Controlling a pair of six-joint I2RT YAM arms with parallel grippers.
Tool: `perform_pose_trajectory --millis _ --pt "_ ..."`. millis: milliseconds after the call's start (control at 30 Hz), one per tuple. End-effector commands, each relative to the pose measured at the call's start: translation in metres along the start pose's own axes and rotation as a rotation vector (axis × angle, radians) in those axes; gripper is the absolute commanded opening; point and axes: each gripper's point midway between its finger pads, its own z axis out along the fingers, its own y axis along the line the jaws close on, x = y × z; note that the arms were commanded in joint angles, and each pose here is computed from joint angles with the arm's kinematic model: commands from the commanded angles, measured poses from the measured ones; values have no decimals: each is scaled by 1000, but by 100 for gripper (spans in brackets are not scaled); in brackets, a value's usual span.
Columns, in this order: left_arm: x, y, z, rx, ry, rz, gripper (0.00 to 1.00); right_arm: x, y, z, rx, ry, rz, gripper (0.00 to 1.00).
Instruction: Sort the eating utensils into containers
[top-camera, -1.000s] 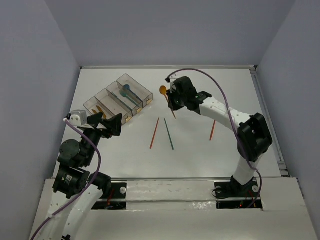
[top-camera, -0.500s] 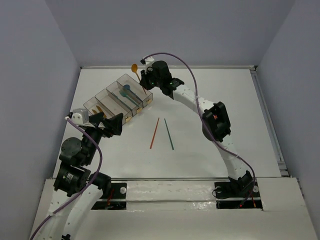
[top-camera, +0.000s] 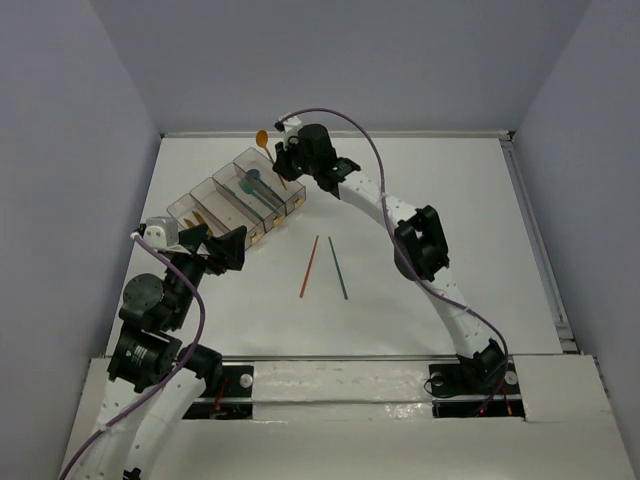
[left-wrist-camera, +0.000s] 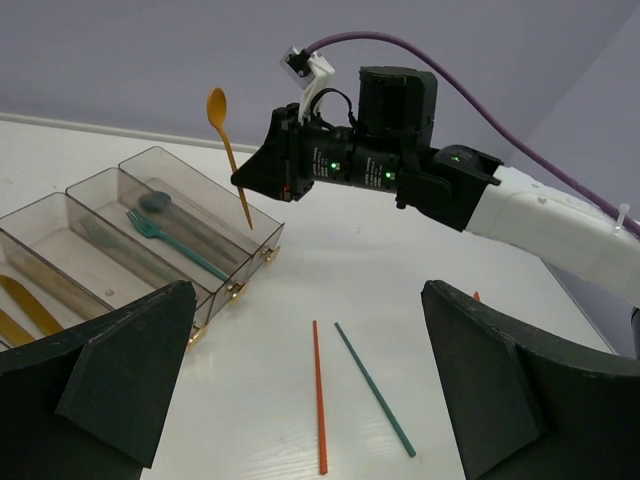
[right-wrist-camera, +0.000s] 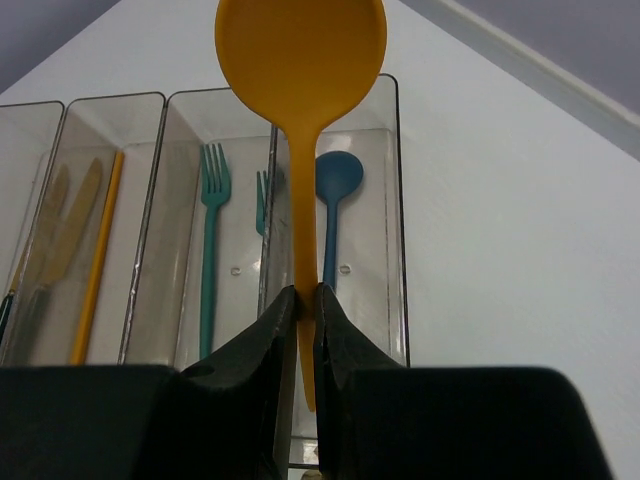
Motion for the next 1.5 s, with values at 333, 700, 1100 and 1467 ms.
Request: perform_pose_trajectory --millis 333,700,1100,1467 --pt "-22 -6 0 21 -67 8 99 6 20 1 -41 15 -57 23" --pt "-22 -2 2 2 -69 11 99 -68 22 -36 22 -120 -28 45" --pt "-23 0 2 0 -77 10 99 18 1 -168 353 67 210 35" --pt "-30 -5 -7 23 -107 5 99 164 -50 -326 874 300 405 35"
